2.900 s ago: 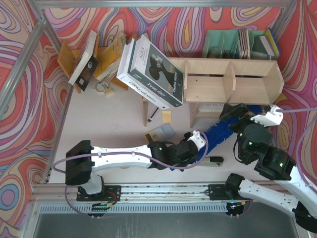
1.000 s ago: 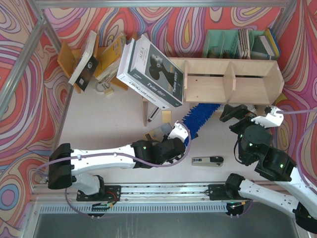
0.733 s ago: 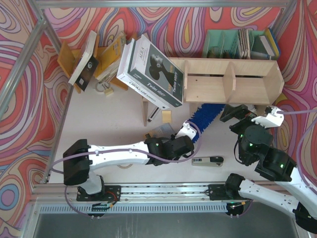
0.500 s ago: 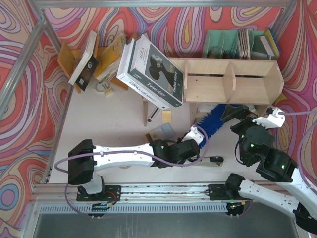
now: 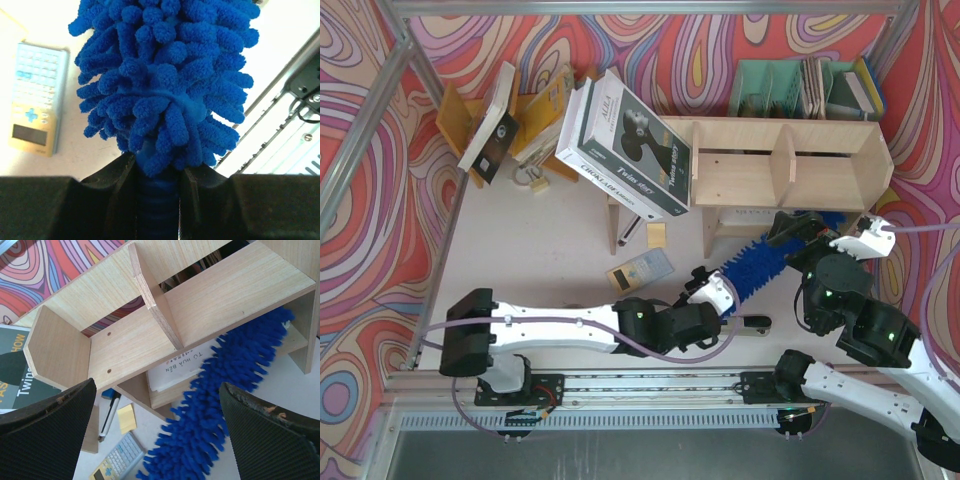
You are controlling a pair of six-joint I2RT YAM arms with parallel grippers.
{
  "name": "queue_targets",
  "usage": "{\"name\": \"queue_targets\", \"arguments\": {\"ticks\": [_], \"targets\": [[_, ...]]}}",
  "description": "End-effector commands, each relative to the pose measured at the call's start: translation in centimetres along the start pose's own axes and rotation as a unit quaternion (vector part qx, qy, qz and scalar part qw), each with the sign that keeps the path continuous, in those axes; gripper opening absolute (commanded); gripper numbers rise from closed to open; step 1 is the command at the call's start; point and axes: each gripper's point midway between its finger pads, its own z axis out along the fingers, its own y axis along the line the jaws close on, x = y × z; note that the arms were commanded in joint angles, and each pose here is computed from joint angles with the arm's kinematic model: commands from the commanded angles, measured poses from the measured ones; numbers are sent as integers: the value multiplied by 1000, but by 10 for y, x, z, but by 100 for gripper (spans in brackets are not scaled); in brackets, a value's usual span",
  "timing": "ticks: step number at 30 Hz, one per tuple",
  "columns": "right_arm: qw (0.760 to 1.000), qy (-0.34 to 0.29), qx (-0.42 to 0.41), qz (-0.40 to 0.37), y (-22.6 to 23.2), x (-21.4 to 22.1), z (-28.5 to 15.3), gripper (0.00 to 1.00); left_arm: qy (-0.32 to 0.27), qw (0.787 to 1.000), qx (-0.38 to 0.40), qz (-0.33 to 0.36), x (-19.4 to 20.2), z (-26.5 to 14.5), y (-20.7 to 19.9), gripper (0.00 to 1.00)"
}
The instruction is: Dust the bookshelf with a duster
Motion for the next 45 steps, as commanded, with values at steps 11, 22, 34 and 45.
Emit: {"name": "queue_targets", "arguments": {"ticks": [11,22,34,45], "targets": [[1000,-10,13,-3,-2,-3,2,99,-44,988,-124,-84,-3,-5,61,0],[1000,-9,14,-5,-1,-2,3,99,2,996,-63,-59,-4,19,31,0],[1000,-8,13,-8,-1,0,3,99,-18,1000,-1,-6,-18,8,-4,0],[1000,-9,12,-6,-3,-2,2,99,-58,989,-104,-86,-2,-22,50,0]]}}
